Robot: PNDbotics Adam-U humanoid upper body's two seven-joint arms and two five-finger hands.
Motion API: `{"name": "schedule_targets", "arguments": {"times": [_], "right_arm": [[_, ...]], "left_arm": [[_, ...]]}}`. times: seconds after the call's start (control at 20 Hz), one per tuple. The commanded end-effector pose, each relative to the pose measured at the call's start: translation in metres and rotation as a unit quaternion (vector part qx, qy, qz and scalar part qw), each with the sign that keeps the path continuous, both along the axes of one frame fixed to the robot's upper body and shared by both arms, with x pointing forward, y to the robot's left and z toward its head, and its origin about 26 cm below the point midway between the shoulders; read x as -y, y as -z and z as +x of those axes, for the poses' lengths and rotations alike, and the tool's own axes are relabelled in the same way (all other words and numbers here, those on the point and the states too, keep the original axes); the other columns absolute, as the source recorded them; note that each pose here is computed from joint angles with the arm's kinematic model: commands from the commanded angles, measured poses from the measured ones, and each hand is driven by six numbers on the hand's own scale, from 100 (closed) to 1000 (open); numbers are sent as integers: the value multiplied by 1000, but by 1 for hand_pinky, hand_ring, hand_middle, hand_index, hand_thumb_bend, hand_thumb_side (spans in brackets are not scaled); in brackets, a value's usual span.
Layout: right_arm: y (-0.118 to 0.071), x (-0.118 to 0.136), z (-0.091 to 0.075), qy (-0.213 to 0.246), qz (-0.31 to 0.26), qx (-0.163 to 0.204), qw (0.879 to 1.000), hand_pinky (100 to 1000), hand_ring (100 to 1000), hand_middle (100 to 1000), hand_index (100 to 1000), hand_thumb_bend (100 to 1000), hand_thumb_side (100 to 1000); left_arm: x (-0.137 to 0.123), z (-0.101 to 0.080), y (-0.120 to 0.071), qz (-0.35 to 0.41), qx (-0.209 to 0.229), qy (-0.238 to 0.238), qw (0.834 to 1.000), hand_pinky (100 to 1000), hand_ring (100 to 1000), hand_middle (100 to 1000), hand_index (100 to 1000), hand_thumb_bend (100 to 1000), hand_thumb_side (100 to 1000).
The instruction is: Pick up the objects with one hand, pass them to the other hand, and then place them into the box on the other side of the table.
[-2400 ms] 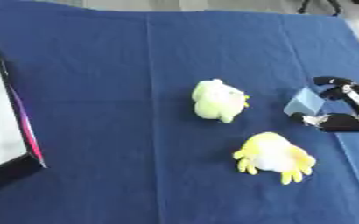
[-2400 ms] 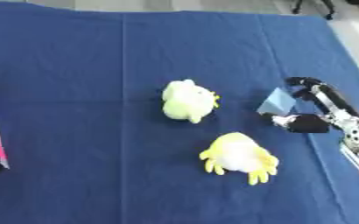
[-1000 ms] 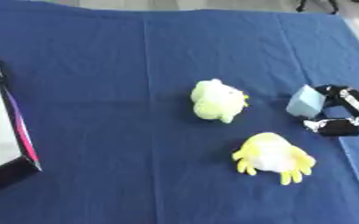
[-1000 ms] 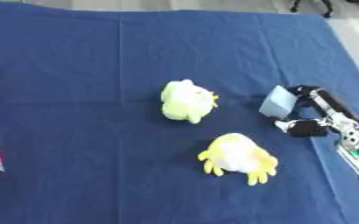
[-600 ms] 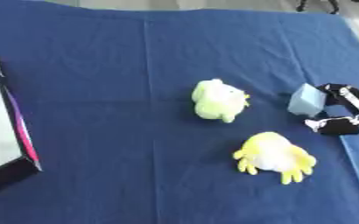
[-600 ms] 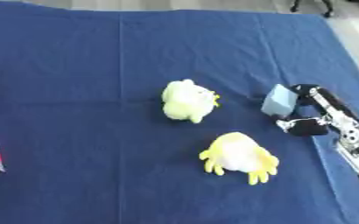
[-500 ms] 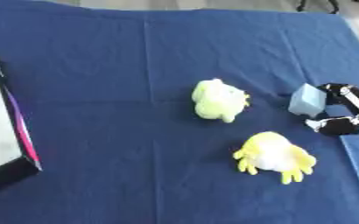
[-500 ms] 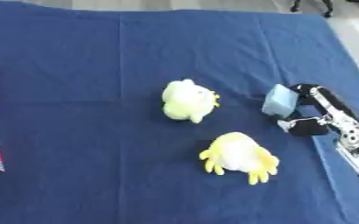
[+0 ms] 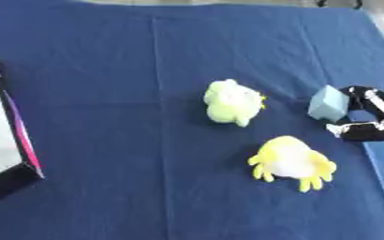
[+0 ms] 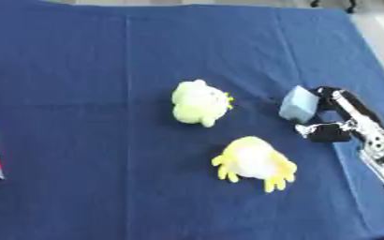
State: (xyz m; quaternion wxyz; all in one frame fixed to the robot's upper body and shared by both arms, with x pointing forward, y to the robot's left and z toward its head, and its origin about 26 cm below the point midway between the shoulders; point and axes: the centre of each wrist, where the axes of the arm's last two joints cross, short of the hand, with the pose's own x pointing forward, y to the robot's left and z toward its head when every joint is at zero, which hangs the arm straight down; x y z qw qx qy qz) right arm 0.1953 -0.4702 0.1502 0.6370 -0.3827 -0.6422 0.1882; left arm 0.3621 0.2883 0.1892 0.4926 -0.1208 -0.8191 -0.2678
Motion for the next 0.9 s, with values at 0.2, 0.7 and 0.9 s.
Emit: {"name": "schedule_targets", "arguments": {"times": [0.2, 0.7, 0.9], "right_arm": [[-17, -2, -1, -18, 0, 15, 1000, 781, 709, 661, 632, 301, 100], [-29, -24, -3, -50, 10, 47, 998, 769, 679, 643, 623, 289, 100], [-31, -30, 2, -78, 17, 69, 994, 758, 658, 640, 628, 257, 100]], "left_arm": [[-4, -2, 2, 8, -8, -2, 1000, 1000, 761, 744, 736, 111, 873], [-5, -3, 6, 3, -15, -1, 1000, 1000, 760, 745, 736, 107, 854], [-1, -3, 2, -6, -9, 8, 1000, 1000, 760, 745, 737, 100, 825]]}}
